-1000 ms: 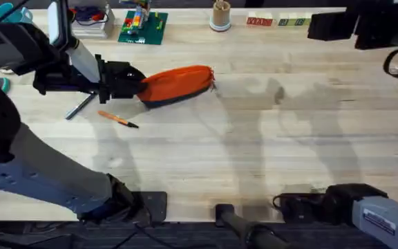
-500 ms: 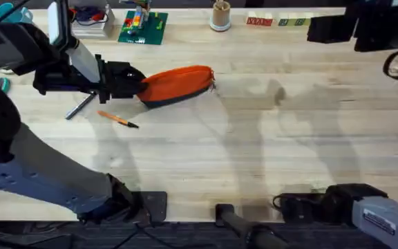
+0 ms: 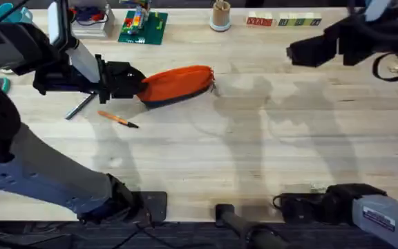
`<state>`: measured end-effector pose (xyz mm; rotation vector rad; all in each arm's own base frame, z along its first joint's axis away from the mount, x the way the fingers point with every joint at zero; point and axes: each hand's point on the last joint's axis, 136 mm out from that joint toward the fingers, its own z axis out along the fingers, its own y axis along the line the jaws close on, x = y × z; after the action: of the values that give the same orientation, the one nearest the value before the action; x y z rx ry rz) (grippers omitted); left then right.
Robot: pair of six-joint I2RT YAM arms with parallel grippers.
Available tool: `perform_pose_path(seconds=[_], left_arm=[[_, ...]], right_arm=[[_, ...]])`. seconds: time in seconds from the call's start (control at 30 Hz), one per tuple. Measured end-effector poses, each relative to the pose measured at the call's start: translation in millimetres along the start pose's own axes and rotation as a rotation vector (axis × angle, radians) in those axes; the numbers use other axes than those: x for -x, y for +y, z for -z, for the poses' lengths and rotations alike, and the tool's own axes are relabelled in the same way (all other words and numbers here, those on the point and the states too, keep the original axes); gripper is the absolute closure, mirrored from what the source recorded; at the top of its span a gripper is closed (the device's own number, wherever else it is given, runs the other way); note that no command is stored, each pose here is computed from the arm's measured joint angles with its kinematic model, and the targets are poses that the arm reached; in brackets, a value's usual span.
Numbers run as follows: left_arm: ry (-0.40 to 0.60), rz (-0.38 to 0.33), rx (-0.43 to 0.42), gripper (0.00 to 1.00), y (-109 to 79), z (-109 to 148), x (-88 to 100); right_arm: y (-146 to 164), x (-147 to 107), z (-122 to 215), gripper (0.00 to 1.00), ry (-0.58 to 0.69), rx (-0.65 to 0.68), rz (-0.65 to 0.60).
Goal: Unzip the bag, pick up the pens from the table one at a time and place them inside, then zip the bag closed.
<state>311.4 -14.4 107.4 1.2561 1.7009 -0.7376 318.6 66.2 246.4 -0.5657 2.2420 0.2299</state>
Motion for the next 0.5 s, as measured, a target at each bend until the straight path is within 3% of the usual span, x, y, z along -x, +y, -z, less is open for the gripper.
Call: perform_pose_path(seconds=[0.17, 0.5], left_arm=[[0.000, 0.000, 0.000, 0.960, 0.0, 0.0, 0.0], [0.001, -0.006, 0.003, 0.960, 1.0, 0.0, -0.3]], right_arm=[[2.5, -1.2, -11.4, 0.004, 0.011, 0.041, 0.096], [15.4, -19.0, -17.5, 0.004, 0.081, 0.120, 0.118]])
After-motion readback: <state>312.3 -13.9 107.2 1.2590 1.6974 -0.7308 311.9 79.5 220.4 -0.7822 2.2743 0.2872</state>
